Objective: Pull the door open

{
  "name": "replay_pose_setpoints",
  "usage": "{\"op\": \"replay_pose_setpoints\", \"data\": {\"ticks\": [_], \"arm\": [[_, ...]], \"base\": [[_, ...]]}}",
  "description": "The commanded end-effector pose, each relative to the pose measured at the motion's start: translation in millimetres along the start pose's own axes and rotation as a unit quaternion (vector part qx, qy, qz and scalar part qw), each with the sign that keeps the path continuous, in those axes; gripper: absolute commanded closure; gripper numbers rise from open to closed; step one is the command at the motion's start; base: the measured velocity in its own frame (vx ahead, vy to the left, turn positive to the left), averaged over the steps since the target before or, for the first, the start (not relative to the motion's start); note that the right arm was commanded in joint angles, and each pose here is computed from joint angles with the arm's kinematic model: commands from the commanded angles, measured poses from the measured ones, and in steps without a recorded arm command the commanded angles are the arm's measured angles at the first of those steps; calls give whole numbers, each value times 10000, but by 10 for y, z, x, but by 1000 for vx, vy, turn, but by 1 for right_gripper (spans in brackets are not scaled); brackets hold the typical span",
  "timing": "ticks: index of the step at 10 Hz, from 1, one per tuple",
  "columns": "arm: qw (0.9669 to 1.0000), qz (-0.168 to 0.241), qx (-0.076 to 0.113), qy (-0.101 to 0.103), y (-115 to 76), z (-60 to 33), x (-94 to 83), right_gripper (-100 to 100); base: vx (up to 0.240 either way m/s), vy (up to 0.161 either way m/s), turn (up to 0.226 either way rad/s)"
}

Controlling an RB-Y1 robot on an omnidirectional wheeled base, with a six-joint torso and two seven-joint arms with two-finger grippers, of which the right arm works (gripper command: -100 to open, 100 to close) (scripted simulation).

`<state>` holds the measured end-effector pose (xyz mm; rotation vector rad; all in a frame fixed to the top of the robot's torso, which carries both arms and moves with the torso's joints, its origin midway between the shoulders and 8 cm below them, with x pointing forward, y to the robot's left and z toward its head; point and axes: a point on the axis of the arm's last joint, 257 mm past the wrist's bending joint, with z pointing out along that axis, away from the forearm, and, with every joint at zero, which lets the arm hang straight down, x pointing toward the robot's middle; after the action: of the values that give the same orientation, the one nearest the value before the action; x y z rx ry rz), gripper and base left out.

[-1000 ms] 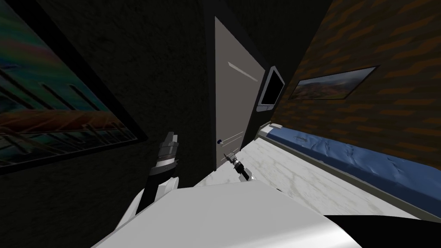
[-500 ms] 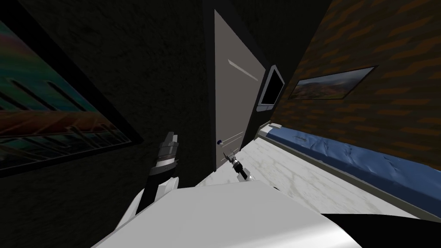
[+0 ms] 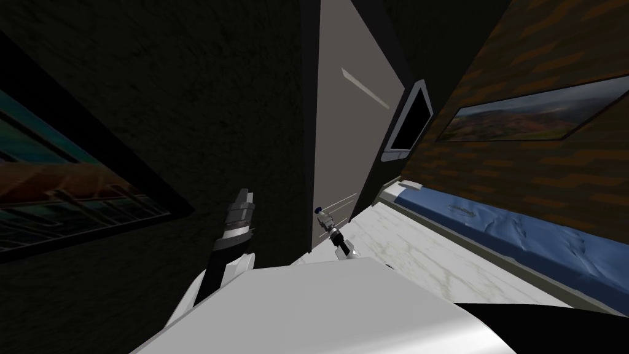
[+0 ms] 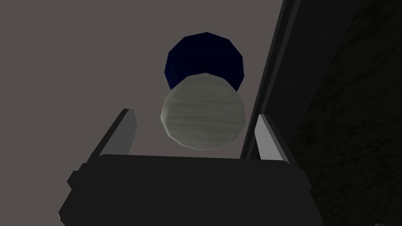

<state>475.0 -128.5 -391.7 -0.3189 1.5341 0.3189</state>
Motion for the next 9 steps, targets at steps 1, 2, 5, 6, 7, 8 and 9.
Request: {"op": "replay_pose_setpoints", "data": {"ticks": [1,2,5,6,7,8,9], "arm": [[10000,0,0,0,0,0,0,-100],[10000,0,0,0,0,0,0,100],[10000,0,0,0,0,0,0,100],[10000,0,0,0,0,0,0,100],[10000,0,0,0,0,0,0,100],[9998,207,28,-7,-16,-6,-2,100],[9996,273,42,-9,-28,-10,-2,100]], "base": [[52,-21,65],[-25,4,-27],[-12,10,-10],[0,0,0],[0,0,0],[-47,-19,45],[-72,-39,36]]}}
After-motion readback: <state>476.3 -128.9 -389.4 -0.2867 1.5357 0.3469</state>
